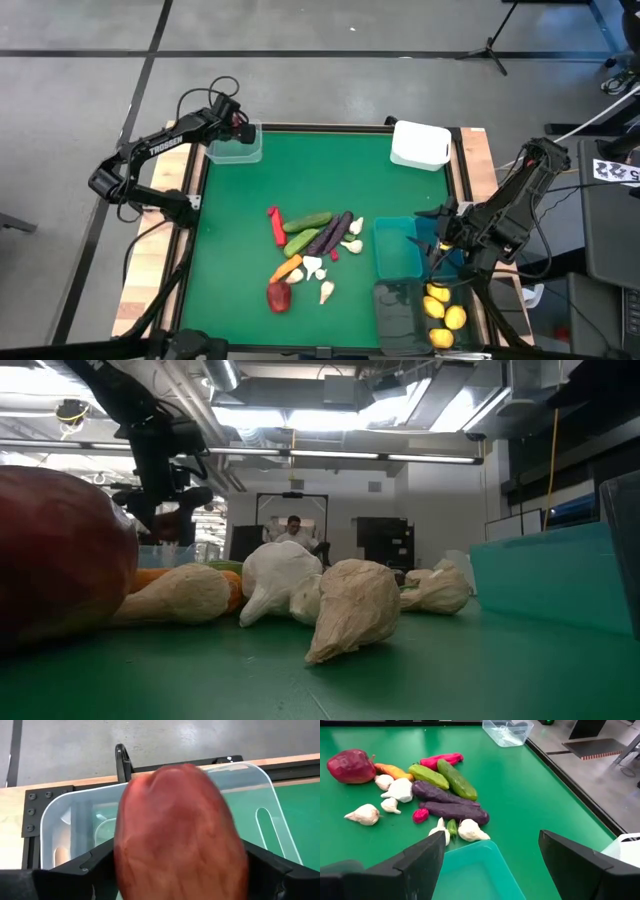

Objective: Sort produce into baskets
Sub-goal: Put the apple into the transparent bin

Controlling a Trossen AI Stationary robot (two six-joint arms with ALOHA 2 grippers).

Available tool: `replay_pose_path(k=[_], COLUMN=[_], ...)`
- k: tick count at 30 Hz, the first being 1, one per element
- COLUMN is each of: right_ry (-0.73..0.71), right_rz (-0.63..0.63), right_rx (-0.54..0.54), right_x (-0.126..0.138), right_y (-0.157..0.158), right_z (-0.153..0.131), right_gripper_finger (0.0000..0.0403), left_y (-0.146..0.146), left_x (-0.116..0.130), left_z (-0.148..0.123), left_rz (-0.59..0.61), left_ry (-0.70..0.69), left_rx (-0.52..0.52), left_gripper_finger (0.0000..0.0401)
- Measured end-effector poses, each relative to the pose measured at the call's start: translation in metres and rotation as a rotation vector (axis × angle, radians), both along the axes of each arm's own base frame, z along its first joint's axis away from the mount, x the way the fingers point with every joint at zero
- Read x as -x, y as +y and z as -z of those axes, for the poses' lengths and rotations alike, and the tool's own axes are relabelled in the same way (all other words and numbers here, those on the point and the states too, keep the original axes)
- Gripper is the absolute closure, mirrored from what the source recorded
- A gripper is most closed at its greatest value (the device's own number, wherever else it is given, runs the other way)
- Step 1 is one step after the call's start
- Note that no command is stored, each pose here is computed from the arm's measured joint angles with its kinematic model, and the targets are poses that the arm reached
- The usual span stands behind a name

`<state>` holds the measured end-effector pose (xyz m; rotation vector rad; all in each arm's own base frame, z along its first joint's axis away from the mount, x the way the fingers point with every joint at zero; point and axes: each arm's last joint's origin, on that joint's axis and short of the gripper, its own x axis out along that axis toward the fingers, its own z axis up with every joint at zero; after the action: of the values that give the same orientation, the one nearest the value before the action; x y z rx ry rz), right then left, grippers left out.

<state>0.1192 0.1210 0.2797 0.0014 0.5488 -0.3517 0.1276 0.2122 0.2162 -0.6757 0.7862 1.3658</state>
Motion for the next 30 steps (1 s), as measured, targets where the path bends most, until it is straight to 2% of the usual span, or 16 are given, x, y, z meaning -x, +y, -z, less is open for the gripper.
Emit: replay_pose_path(k=[7,12,15,17,21,25,30], right_ry=[0.009,0.013,0.013,0.013,0.016,0.016,0.015], right_rz=[-0.004,-0.011,-0.011,-0.012,-0.016,-0.015,-0.015], right_rx=[-0.006,0.004,0.005,0.006,0.011,0.01,0.009], right_x=[0.0,0.0,0.0,0.0,0.0,0.0,0.0], right_y=[0.0,0.0,0.0,0.0,0.0,0.0,0.0], right_z=[0.0,0.0,0.0,0.0,0.0,0.0,0.0], right_gripper_finger=[0.0084,0.0084,0.0084,0.0084,0.0084,0.0084,0.0084], left_y=[0.002,0.003,-0.004,-0.014,-0.048,-0.098,-0.169], left_x=[-0.004,-0.01,-0.019,-0.028,-0.053,-0.08,-0.102], left_z=[-0.002,-0.004,-0.007,-0.01,-0.018,-0.027,-0.032], left_rz=[0.059,0.145,0.242,0.348,0.693,0.984,1.221], left_ry=[-0.057,-0.128,-0.161,-0.163,-0.172,-0.212,-0.267], left_rx=[0.0,-0.011,0.001,0.003,0.011,0.023,0.081], left_gripper_finger=[0.0066,0.0061,0.0061,0.0061,0.0061,0.0061,0.0061])
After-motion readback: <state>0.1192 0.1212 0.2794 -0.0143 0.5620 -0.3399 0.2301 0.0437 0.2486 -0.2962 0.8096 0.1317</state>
